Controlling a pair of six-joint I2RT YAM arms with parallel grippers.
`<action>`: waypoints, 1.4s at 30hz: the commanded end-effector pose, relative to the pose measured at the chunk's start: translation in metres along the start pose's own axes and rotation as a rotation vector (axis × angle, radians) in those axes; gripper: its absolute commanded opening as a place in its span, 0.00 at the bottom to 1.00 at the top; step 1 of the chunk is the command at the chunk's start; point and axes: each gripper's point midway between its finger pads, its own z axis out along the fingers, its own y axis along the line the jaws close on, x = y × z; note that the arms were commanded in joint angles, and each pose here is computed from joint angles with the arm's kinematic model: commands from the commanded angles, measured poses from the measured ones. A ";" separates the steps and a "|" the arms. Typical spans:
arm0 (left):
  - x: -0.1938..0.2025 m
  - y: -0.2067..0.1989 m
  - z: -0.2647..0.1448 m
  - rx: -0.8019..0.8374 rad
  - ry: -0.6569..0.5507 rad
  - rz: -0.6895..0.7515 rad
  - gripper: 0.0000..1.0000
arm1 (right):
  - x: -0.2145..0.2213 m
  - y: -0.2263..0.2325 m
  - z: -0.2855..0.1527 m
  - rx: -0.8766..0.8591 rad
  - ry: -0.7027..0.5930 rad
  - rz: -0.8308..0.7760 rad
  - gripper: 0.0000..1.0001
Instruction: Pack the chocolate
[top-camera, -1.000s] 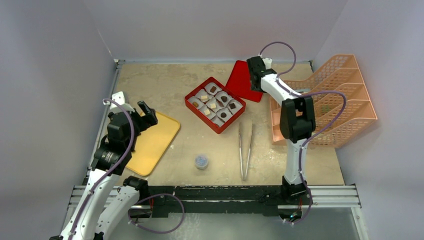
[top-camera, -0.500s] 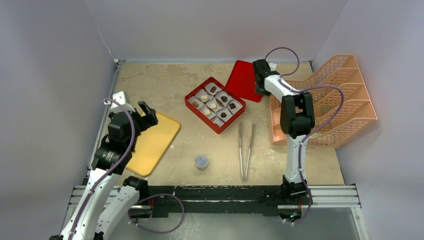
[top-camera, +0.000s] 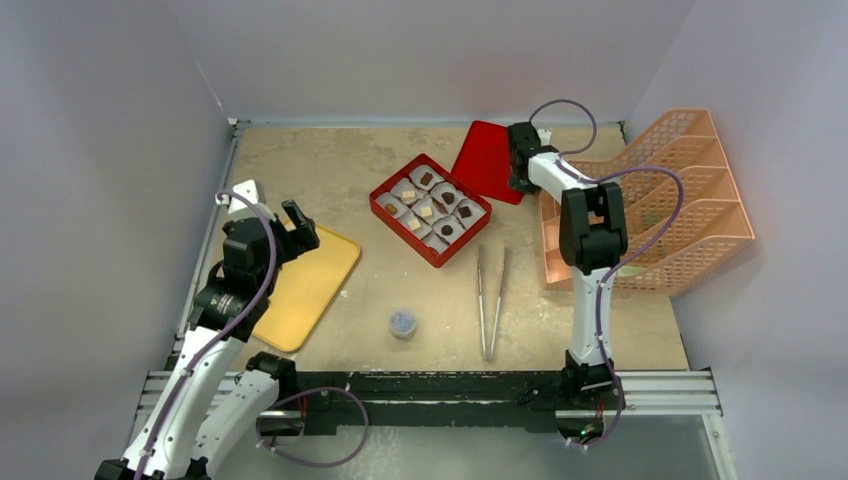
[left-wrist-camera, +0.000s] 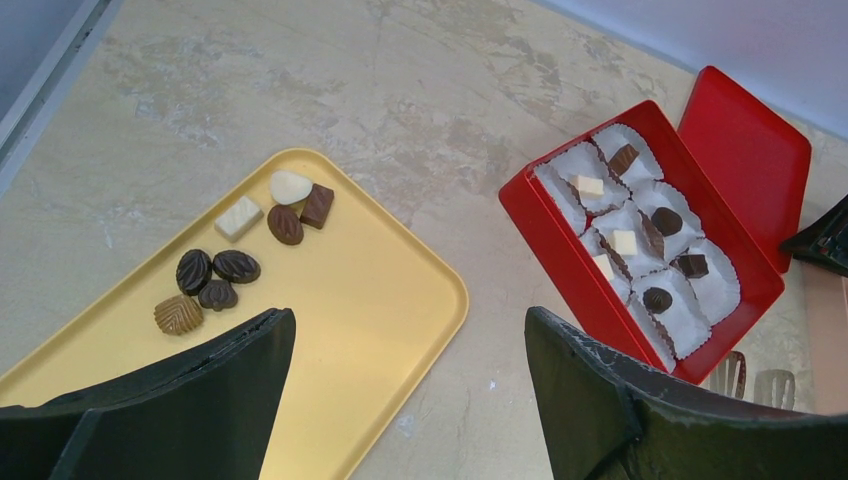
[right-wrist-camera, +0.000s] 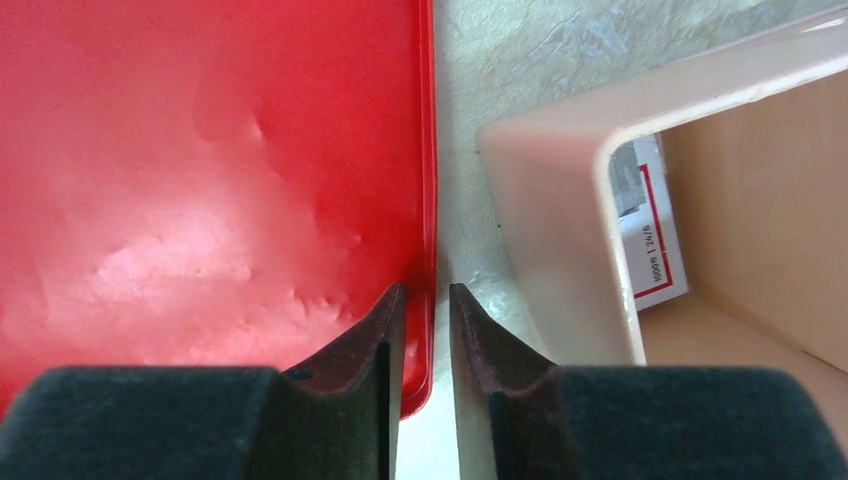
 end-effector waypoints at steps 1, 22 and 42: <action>-0.010 -0.007 0.003 0.024 -0.034 -0.004 0.84 | 0.008 0.004 0.005 -0.041 0.034 0.026 0.20; -0.046 -0.023 0.009 0.028 -0.101 -0.074 0.75 | -0.102 0.005 -0.103 -0.213 -0.191 0.105 0.00; -0.044 -0.226 0.097 0.675 -0.486 0.467 0.63 | -0.112 0.004 -0.154 -0.320 -0.191 0.138 0.00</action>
